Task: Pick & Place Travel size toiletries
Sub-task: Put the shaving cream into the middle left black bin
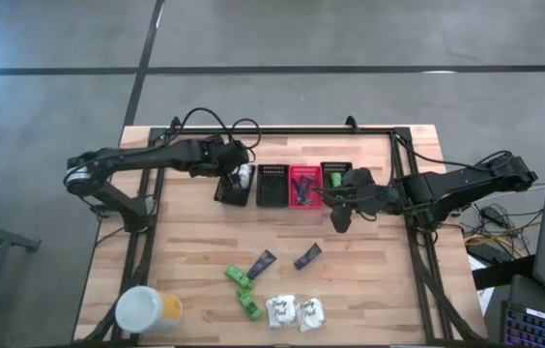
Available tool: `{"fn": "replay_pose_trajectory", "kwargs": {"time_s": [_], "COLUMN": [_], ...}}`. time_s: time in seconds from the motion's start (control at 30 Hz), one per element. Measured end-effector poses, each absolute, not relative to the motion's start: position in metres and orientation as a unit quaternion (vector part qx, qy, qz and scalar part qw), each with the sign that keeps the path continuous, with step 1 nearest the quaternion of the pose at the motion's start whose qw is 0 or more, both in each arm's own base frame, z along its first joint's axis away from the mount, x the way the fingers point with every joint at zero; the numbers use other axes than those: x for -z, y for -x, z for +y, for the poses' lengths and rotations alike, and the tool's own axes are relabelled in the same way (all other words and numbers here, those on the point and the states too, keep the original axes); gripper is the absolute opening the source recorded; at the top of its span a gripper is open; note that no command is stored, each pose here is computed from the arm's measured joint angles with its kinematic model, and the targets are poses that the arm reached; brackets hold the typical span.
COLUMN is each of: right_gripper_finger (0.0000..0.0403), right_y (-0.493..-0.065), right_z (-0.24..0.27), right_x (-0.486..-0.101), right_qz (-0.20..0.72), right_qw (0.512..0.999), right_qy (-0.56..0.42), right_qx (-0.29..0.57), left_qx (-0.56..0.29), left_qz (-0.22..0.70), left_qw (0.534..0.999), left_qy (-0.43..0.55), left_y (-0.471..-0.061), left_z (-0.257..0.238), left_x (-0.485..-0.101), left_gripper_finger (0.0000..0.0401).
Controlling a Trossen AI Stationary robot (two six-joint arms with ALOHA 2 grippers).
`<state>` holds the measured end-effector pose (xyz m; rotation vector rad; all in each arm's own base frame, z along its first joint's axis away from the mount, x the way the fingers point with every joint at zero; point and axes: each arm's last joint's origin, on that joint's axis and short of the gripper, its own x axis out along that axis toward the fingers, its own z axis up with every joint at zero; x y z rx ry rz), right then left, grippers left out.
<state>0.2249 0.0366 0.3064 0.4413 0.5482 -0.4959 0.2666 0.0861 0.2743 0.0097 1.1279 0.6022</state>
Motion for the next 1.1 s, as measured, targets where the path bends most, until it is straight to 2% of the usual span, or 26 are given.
{"fn": "replay_pose_trajectory", "kwargs": {"time_s": [0.2, 0.43, 0.6, 0.77, 0.9, 1.1], "right_gripper_finger": [0.0192, 0.0201, 0.0189, 0.0175, 0.0176, 0.0197], "right_y": [-0.224, -0.218, -0.208, -0.213, -0.232, -0.27], "right_z": [0.037, 0.042, 0.052, 0.057, 0.064, 0.073], "right_x": [-0.301, -0.271, -0.25, -0.229, -0.208, -0.191], "right_qz": [0.274, 0.367, 0.434, 0.486, 0.525, 0.556], "right_qw": [0.907, 0.892, 0.89, 0.871, 0.849, 0.828], "right_qy": [-0.21, -0.201, -0.104, -0.07, -0.037, 0.025], "right_qx": [0.241, 0.169, 0.092, 0.007, -0.035, -0.063], "left_qx": [-0.152, -0.084, -0.096, -0.117, -0.131, -0.148], "left_qz": [0.485, 0.511, 0.52, 0.486, 0.448, 0.423], "left_qw": [0.856, 0.847, 0.837, 0.841, 0.85, 0.852], "left_qy": [0.099, 0.118, 0.142, 0.21, 0.244, 0.271], "left_y": [-0.281, -0.281, -0.272, -0.27, -0.269, -0.265], "left_z": [0.044, -0.018, -0.056, -0.083, -0.099, -0.112], "left_x": [-0.29, -0.274, -0.259, -0.25, -0.246, -0.246], "left_gripper_finger": [0.0259, 0.0249, 0.0248, 0.0248, 0.0248, 0.0247]}}
